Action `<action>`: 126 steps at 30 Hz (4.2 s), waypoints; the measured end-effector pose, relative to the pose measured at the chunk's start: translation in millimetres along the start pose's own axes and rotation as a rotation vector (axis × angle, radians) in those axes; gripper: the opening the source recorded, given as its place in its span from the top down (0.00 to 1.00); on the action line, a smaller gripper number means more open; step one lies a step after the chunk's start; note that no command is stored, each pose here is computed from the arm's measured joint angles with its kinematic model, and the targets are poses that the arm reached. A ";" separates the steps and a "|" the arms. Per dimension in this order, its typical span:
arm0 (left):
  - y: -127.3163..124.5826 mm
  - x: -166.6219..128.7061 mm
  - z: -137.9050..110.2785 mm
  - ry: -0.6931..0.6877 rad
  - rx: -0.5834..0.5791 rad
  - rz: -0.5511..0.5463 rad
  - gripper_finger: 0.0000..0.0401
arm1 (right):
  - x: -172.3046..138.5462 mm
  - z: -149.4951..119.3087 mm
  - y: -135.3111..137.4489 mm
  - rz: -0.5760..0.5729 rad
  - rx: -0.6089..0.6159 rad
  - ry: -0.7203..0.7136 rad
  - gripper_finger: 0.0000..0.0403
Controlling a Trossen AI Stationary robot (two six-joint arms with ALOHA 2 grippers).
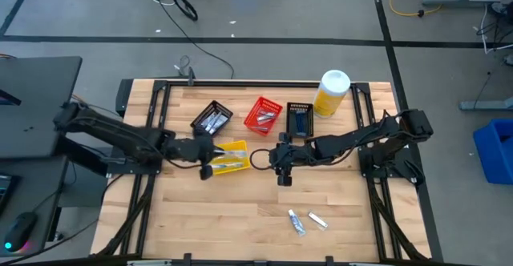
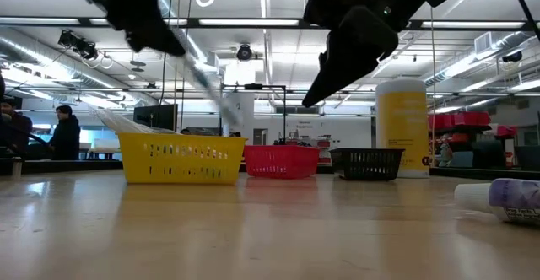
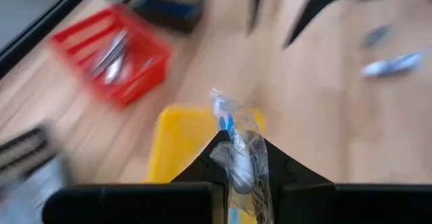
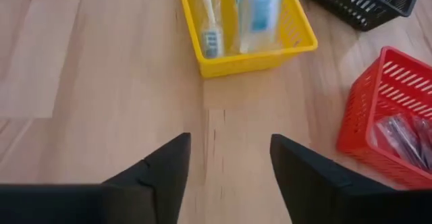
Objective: Pick & Place Travel size toiletries
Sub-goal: Put the blue toothbrush into the yellow bin, then put the white toothpaste into the left black bin
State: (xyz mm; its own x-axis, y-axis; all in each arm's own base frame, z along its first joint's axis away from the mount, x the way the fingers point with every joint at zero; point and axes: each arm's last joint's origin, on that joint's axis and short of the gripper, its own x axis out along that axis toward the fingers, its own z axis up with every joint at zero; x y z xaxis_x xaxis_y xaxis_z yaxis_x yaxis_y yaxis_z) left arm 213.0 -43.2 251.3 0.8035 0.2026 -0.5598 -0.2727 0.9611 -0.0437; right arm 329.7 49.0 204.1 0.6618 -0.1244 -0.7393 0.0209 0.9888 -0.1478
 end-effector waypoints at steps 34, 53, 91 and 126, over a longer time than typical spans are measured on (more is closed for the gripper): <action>23.5 23.4 -61.4 0.081 -0.141 0.122 0.77 | -0.2 2.2 1.7 0.054 0.034 -0.020 0.41; 13.6 -0.4 -2.5 -0.088 -0.033 0.063 0.56 | -7.1 -3.5 29.2 0.192 0.017 0.023 0.47; -27.5 19.9 -12.8 -0.083 -0.055 -0.094 0.61 | -33.5 -82.4 180.0 0.316 0.560 0.461 0.50; -28.0 19.4 -11.1 -0.094 -0.057 -0.102 0.62 | -19.8 -81.8 166.8 0.352 0.545 0.447 0.99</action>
State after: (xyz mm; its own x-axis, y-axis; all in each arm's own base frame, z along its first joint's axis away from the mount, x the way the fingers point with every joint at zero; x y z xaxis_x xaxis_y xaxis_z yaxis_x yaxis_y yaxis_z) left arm 230.4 -68.2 232.6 0.8742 0.1233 -0.4697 -0.2143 0.9659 -0.1453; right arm 258.8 209.6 140.4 0.3357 0.2963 -0.8941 0.3071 0.8629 0.4013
